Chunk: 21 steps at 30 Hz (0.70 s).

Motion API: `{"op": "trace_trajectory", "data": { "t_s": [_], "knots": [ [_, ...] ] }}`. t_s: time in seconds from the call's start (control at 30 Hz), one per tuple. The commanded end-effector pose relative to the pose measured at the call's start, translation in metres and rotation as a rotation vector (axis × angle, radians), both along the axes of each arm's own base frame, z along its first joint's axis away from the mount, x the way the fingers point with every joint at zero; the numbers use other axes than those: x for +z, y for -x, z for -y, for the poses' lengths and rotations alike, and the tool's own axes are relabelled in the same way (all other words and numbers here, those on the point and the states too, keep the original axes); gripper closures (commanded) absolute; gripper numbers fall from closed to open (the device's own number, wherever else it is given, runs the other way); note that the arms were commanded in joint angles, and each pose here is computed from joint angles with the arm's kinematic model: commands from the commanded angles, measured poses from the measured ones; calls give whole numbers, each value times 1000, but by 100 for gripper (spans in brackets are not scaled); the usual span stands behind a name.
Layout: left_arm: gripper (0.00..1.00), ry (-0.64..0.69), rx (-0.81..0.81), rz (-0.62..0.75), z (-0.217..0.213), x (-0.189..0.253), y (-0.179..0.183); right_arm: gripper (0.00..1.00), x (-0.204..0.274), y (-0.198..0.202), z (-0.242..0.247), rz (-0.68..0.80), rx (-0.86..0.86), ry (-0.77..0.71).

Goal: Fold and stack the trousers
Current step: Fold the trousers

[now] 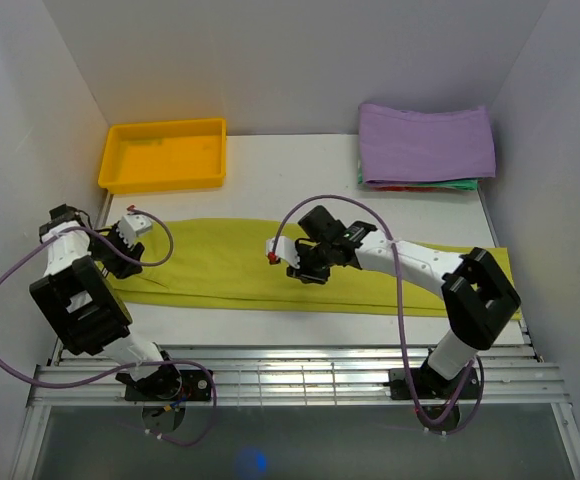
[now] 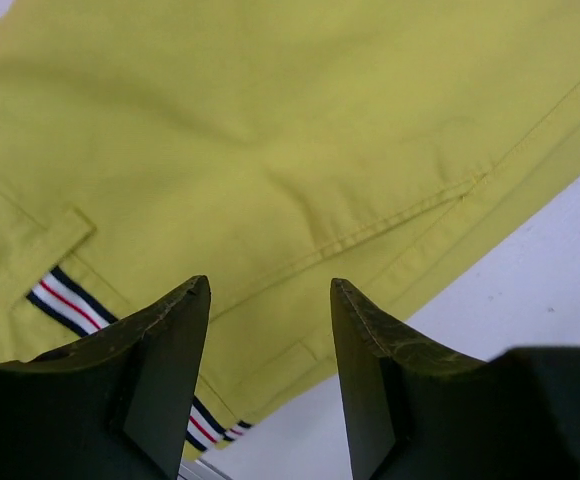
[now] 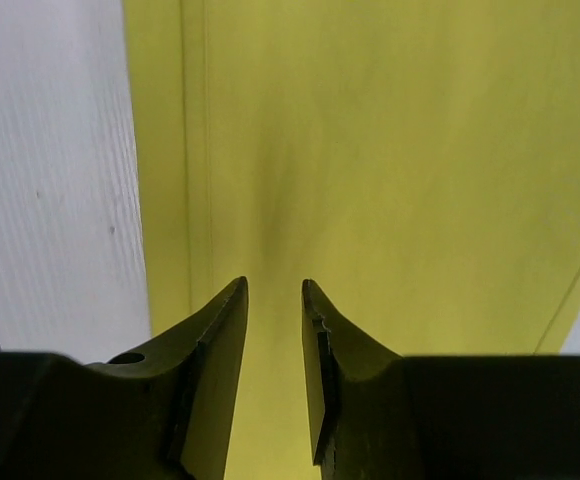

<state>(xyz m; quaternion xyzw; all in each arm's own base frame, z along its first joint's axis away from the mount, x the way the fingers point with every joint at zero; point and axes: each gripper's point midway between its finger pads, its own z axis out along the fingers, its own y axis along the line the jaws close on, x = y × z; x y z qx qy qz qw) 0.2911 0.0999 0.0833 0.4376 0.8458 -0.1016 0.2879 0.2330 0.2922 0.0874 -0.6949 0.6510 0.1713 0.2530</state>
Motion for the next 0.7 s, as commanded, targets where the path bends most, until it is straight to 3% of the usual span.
{"op": "trace_trajectory", "data": {
  "t_s": [0.0, 0.27, 0.67],
  "knots": [
    [37, 79, 22, 1, 2, 10, 18, 66, 9, 3, -50, 42, 3, -63],
    [37, 16, -90, 52, 12, 0, 42, 68, -36, 21, -61, 36, 43, 26],
    [37, 32, -35, 44, -1, 0, 26, 66, -69, 29, -46, 35, 75, 110]
  ]
}}
